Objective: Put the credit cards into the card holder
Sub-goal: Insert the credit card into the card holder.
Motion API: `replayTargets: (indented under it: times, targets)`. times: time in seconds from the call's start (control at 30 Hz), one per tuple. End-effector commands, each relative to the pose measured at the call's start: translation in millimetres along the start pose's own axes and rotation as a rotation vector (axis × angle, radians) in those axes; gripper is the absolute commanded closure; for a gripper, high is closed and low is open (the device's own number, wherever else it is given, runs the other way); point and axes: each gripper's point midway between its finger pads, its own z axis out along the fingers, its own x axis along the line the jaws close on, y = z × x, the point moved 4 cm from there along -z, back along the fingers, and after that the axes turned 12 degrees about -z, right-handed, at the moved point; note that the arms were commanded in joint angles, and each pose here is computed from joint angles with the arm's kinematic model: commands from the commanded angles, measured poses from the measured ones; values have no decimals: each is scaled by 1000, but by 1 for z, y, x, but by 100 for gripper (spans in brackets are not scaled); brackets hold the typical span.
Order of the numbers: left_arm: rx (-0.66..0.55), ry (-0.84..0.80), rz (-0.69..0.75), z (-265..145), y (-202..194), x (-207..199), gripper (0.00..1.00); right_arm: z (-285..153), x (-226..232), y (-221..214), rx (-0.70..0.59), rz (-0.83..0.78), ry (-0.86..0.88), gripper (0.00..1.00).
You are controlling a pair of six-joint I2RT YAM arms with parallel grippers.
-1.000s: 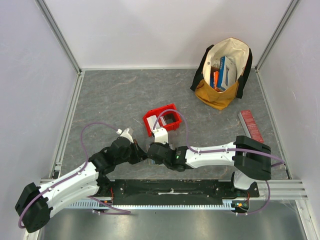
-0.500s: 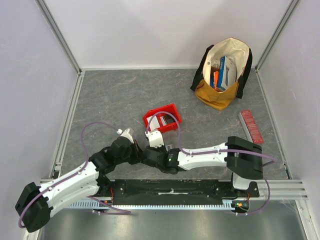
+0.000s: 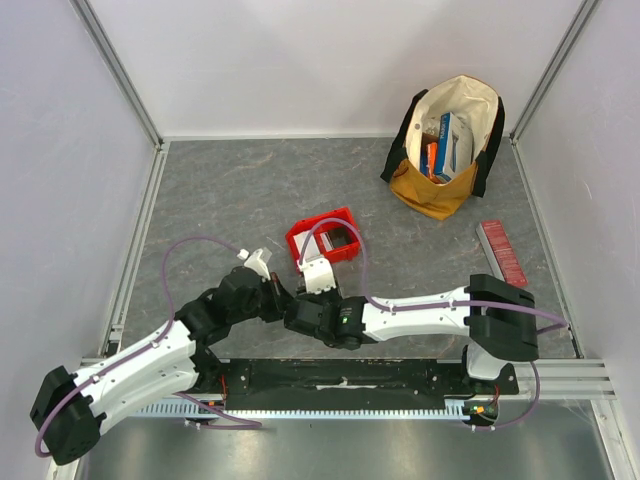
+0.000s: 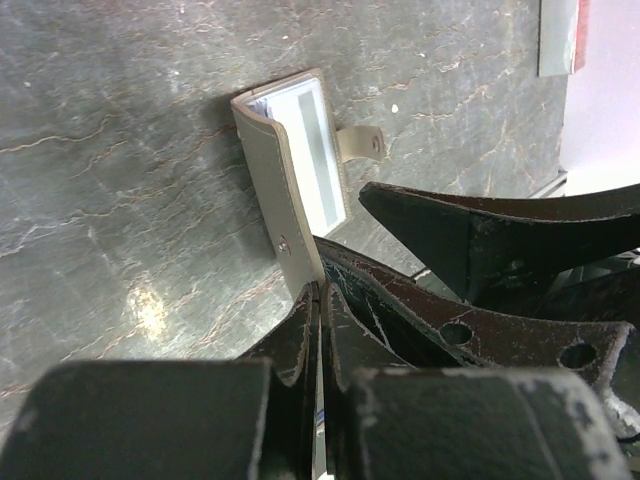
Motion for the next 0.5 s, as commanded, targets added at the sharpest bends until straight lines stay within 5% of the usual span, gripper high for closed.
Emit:
replayTargets:
  times: [0.0, 0.47]
  targets:
    - [9, -206, 64, -8, 8, -50, 98, -4, -25, -2, -11, 20, -81, 48]
    - [23, -157, 53, -1, 5, -38, 98, -1, -53, -15, 30, 140, -74, 50]
